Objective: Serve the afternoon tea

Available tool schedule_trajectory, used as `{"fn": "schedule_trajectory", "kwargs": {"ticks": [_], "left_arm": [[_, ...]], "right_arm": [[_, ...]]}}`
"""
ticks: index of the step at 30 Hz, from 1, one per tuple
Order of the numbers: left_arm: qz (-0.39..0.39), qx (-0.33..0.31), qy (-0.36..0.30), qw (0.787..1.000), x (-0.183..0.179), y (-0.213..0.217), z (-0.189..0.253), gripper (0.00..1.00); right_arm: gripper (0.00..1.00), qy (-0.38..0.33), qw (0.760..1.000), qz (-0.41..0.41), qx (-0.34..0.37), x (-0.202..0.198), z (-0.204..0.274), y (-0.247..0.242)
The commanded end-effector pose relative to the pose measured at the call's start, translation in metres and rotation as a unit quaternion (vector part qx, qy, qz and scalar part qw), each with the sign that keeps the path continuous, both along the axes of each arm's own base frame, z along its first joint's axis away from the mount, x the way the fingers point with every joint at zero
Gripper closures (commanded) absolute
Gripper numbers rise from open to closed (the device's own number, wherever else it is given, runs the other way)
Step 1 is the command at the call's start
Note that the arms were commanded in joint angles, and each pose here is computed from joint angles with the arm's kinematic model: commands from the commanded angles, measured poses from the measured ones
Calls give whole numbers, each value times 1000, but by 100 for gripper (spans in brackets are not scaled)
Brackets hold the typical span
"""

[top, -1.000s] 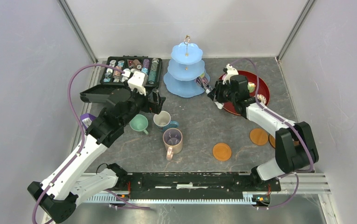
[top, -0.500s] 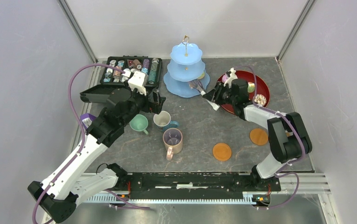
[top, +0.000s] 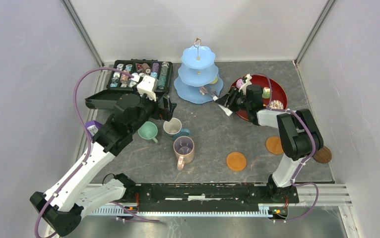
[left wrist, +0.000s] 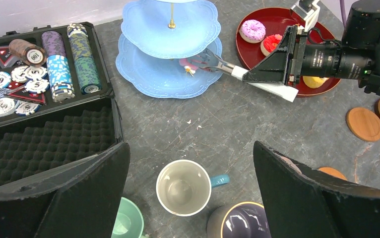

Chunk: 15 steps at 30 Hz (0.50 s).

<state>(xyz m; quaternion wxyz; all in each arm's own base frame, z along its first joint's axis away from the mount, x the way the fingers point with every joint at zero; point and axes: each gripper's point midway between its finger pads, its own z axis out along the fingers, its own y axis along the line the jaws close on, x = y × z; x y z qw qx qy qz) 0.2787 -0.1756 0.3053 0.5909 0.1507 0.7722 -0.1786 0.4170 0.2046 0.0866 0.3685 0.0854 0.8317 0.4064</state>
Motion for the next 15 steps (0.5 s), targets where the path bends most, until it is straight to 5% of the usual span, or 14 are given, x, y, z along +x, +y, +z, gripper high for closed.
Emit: {"fn": "schedule_trajectory", "kwargs": {"ticks": [1, 15], "left_arm": [[-12, -15, -17, 1000, 0, -6, 12, 0], [-17, -19, -12, 1000, 0, -9, 11, 1]], "right_arm": [[47, -61, 998, -3, -18, 21, 27, -2], [46, -83, 996, 3, -43, -6, 44, -13]]}}
